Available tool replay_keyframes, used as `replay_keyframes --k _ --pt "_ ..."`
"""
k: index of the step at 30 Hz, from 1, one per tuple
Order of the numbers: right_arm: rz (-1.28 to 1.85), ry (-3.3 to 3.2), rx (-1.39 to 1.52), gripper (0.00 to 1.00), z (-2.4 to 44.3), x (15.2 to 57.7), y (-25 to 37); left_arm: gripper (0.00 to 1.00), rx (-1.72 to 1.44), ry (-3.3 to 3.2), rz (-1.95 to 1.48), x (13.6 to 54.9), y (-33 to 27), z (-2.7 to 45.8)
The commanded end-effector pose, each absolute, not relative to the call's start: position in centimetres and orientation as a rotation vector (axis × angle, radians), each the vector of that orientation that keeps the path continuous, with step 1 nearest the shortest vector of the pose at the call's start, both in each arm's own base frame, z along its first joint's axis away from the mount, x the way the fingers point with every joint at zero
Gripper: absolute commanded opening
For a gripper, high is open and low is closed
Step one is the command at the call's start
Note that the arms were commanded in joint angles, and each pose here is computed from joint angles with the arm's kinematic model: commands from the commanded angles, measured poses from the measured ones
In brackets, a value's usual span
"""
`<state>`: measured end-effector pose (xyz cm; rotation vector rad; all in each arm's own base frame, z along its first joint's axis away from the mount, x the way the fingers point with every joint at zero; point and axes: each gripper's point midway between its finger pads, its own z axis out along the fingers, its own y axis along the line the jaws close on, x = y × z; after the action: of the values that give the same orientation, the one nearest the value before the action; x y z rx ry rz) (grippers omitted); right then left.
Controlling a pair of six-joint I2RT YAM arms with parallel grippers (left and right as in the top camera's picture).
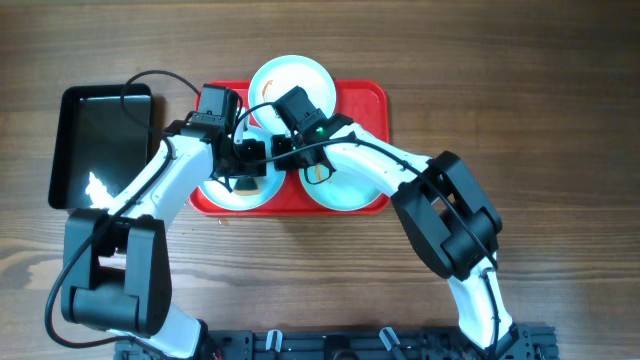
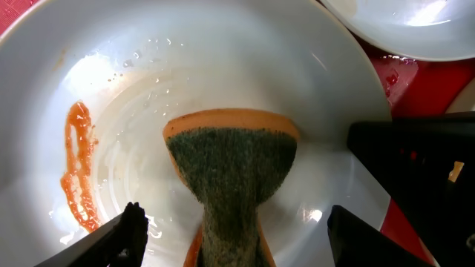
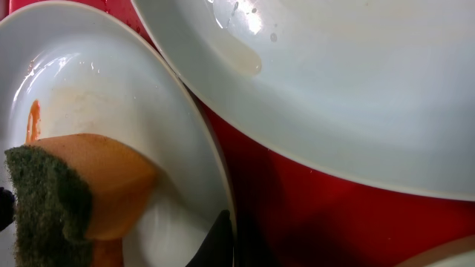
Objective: Clean dirty plates on tray and stack at the side
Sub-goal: 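Scrub the lower-left plate with the sponge while the right gripper holds it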
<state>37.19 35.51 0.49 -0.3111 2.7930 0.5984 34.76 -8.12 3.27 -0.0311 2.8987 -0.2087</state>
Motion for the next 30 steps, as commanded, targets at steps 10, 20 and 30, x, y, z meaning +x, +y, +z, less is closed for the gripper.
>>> replay_keyframes --k 10,20,30 --pt "0.561 2.812 -0.343 0.04 -0.6 36.9 35.4 0.63 -0.007 2.955 -0.17 34.4 -8.0 0.8" --pt "0.56 2.811 -0.347 0.04 -0.6 36.9 35.4 0.56 -0.006 2.931 -0.174 35.1 -8.1 2.2" --pt "0.561 2.811 -0.347 0.04 -0.6 36.9 35.4 0.5 -0.01 2.922 -0.127 35.0 -7.5 2.8"
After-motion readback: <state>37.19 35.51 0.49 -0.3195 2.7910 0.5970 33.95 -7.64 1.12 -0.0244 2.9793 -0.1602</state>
